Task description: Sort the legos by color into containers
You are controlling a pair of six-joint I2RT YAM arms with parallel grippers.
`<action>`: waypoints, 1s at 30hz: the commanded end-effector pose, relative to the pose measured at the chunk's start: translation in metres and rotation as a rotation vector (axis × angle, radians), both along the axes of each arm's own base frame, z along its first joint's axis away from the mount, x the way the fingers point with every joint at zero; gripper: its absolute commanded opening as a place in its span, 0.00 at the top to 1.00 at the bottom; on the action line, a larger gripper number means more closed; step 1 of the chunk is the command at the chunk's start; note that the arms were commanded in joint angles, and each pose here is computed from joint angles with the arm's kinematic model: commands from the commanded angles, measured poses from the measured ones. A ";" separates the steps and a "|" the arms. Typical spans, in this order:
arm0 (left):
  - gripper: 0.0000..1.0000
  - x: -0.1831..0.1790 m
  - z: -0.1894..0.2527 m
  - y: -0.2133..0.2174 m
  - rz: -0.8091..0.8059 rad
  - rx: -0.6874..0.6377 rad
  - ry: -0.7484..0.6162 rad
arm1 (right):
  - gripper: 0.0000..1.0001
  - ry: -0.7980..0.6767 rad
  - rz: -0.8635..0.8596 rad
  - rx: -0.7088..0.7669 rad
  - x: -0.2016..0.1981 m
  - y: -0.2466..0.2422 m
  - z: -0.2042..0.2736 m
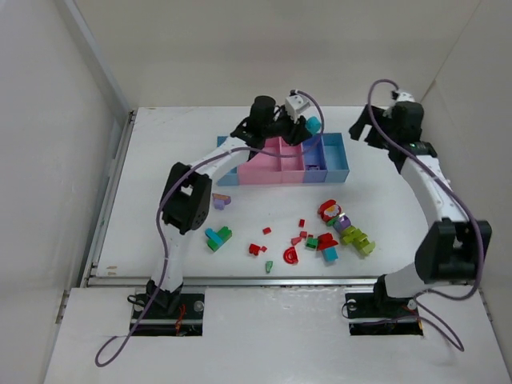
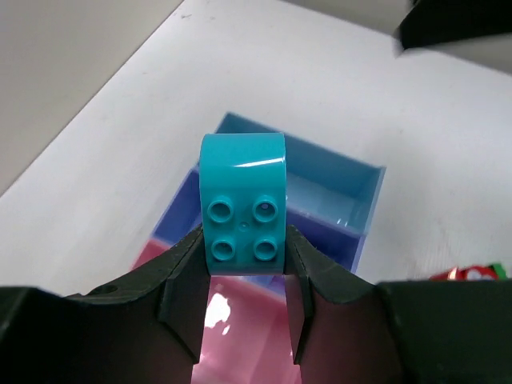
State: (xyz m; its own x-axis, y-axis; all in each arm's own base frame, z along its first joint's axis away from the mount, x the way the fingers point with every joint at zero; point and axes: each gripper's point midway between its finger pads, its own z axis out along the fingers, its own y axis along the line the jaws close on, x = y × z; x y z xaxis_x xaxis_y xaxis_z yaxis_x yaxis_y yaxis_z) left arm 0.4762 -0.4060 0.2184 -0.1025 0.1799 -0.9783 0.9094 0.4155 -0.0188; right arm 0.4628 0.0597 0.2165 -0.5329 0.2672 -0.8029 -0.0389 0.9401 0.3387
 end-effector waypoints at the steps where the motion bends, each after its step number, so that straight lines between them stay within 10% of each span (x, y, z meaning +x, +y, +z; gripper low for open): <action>1: 1.00 0.002 0.035 -0.041 -0.019 -0.174 0.011 | 0.05 -0.089 -0.272 0.007 -0.025 -0.049 0.043; 12: 1.00 -0.008 0.029 -0.108 -0.024 -0.473 0.257 | 0.00 -0.137 -0.430 -0.053 -0.083 -0.078 0.053; 24: 0.51 -0.023 -0.012 -0.121 -0.002 -0.391 0.231 | 0.00 -0.081 -0.392 -0.093 -0.090 -0.076 0.036; 30: 0.57 -0.018 -0.025 -0.105 0.037 -0.373 0.271 | 0.00 -0.099 -0.389 -0.098 -0.090 -0.077 0.044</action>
